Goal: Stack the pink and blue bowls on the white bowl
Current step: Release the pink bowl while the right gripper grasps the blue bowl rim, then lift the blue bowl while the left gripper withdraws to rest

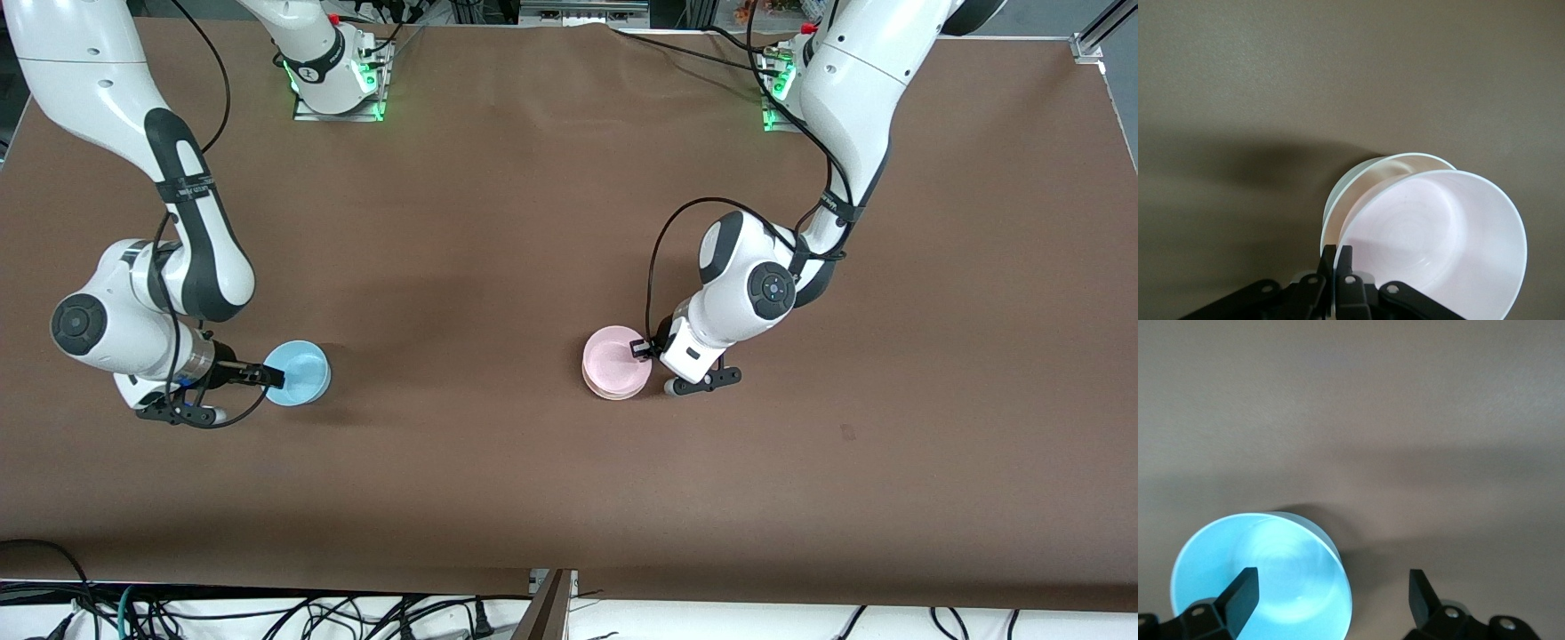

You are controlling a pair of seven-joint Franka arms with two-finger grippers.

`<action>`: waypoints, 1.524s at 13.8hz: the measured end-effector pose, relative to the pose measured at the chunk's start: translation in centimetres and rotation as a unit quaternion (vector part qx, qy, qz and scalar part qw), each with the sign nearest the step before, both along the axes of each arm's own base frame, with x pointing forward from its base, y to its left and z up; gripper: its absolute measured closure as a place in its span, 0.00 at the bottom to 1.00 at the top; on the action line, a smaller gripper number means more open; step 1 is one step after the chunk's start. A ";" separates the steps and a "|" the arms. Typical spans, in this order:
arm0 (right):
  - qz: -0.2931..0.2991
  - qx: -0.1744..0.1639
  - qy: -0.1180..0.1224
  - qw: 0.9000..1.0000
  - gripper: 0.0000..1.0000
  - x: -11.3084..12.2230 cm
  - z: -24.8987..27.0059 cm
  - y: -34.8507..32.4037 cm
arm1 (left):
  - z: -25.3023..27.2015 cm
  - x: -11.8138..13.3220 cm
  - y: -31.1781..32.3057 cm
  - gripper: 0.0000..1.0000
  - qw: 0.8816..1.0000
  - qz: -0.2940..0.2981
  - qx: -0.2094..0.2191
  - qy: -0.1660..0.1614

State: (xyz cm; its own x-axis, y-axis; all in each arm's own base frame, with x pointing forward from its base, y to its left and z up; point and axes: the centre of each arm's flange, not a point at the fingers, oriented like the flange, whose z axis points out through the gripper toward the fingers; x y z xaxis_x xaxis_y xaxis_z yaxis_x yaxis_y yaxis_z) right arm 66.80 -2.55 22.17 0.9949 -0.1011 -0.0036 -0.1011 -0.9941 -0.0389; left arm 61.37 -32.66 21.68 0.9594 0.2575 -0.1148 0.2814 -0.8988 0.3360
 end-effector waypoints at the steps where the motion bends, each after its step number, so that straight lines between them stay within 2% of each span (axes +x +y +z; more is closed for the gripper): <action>1: -0.001 -0.001 -0.002 1.000 0.00 -0.4 -0.6 0.0 | -0.1 0.0 0.0 0.96 1.000 0.000 0.000 0.001; 3: 0.000 -0.002 -0.003 1.000 0.00 -0.9 -1.4 0.1 | -0.4 0.0 0.1 0.93 1.000 0.001 0.001 0.002; 4: 0.001 -0.002 -0.005 1.000 0.00 -1.1 -1.6 0.2 | -0.4 0.0 0.1 0.85 1.000 0.002 0.001 0.003; 11: 0.002 -0.004 -0.017 1.000 0.03 -1.9 -2.7 0.6 | 1.0 1.4 0.9 0.18 1.000 0.014 -0.003 -0.012; 13: 0.002 -0.005 -0.018 1.000 0.22 -1.9 -2.7 0.6 | 1.2 1.9 1.4 0.00 1.000 0.020 -0.004 -0.014; 16: 0.003 -0.005 -0.019 1.000 0.58 -1.8 -2.6 0.6 | 1.8 2.3 2.0 0.00 1.000 0.024 -0.004 -0.014; 19: 0.003 -0.004 -0.021 1.000 0.91 -1.8 -2.2 0.7 | 4.6 3.6 6.1 0.00 1.000 0.029 0.007 0.010; 20: 0.003 -0.004 -0.025 1.000 0.97 -1.7 -1.7 0.8 | 6.2 4.2 8.7 0.00 0.999 0.021 0.022 0.013; 21: 0.003 -0.004 -0.029 1.000 0.97 -1.6 -1.2 0.9 | 7.8 4.8 11.6 0.00 0.999 0.007 0.039 0.013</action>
State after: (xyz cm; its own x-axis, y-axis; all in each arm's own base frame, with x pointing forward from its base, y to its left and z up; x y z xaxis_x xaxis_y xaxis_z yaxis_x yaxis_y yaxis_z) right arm 65.25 -1.66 20.97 0.9941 -0.0941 0.0543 -0.0922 -0.9950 -0.0374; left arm 66.13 -21.05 29.49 0.9528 0.2799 -0.1178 0.3015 -0.9180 0.2575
